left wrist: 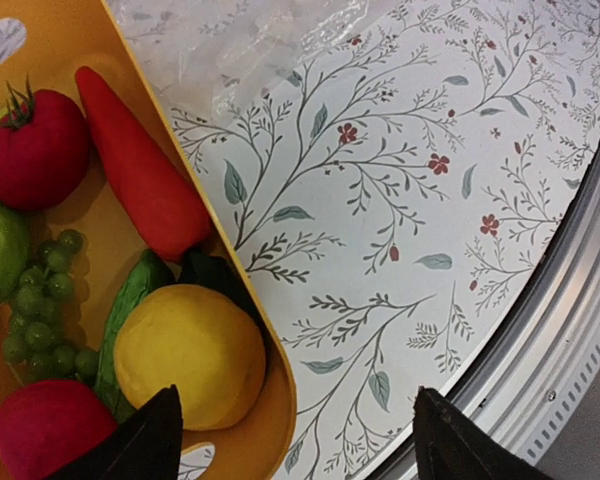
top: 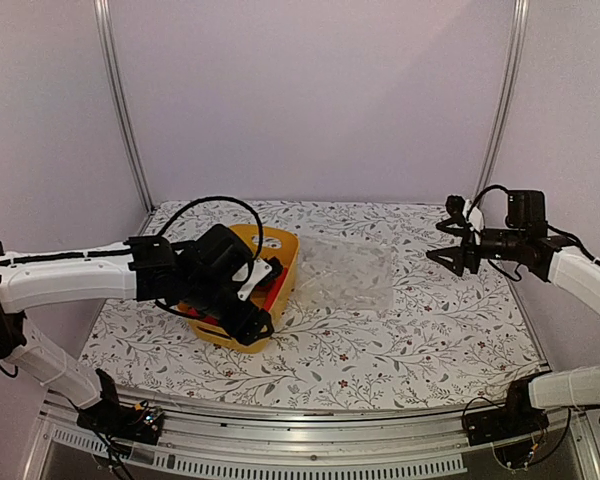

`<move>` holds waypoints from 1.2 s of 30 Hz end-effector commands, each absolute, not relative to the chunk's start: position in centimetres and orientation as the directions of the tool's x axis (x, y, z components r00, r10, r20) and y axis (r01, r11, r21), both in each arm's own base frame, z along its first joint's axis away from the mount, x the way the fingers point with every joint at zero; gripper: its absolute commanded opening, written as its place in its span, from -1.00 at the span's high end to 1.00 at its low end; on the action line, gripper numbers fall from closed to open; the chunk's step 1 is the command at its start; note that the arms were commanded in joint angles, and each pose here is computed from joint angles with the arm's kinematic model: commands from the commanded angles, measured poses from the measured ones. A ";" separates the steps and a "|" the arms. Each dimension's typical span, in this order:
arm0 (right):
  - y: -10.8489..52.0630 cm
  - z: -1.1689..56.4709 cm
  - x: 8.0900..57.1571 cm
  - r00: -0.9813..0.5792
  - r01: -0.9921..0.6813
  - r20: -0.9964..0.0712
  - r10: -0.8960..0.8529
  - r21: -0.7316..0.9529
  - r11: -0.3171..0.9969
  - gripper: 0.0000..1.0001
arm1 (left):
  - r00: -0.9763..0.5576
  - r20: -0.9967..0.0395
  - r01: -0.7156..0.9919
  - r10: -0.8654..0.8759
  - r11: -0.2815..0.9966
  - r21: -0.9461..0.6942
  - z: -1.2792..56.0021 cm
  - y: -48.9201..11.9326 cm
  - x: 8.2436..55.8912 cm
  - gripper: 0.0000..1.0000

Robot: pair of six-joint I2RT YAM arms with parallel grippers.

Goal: Place the food in the zip-top bag and seal the zipper
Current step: Adjust the bin at the corner of the board.

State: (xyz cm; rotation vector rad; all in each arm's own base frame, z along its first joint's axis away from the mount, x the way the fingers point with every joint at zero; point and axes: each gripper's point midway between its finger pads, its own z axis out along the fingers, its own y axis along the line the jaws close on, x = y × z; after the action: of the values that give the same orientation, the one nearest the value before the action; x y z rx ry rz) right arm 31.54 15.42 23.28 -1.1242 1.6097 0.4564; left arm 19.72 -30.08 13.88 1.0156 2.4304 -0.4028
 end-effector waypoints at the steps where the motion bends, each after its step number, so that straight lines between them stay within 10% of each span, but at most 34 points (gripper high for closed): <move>1: 18.9 20.0 30.1 0.024 -0.895 -0.833 -0.553 -0.265 0.360 -0.49 | -0.597 -0.493 0.732 0.633 0.682 -0.011 12.9 -28.4 19.4 -0.47; 19: 29.9 10.0 32.1 0.049 -0.927 -0.578 -0.814 -0.330 0.179 -0.44 | -0.701 -0.549 0.578 0.455 0.813 -0.064 11.4 -33.3 23.5 0.89; 30: 30.0 5.9 33.6 -0.001 -0.919 -0.502 -0.865 -0.340 0.199 -0.45 | -0.738 -0.618 0.438 0.272 0.890 -0.131 12.9 -37.8 27.8 0.98; 36: 27.5 8.2 37.6 -0.104 -0.830 -0.521 -0.847 -0.423 0.363 0.59 | -0.732 -0.652 0.420 0.197 0.884 -0.204 14.5 -39.7 29.0 0.60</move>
State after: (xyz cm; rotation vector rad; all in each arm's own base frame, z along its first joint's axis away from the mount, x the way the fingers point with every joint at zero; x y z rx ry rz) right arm 34.13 29.10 5.74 -1.6389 1.8748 0.0708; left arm 27.52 -36.78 11.33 0.5391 2.5000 -0.2945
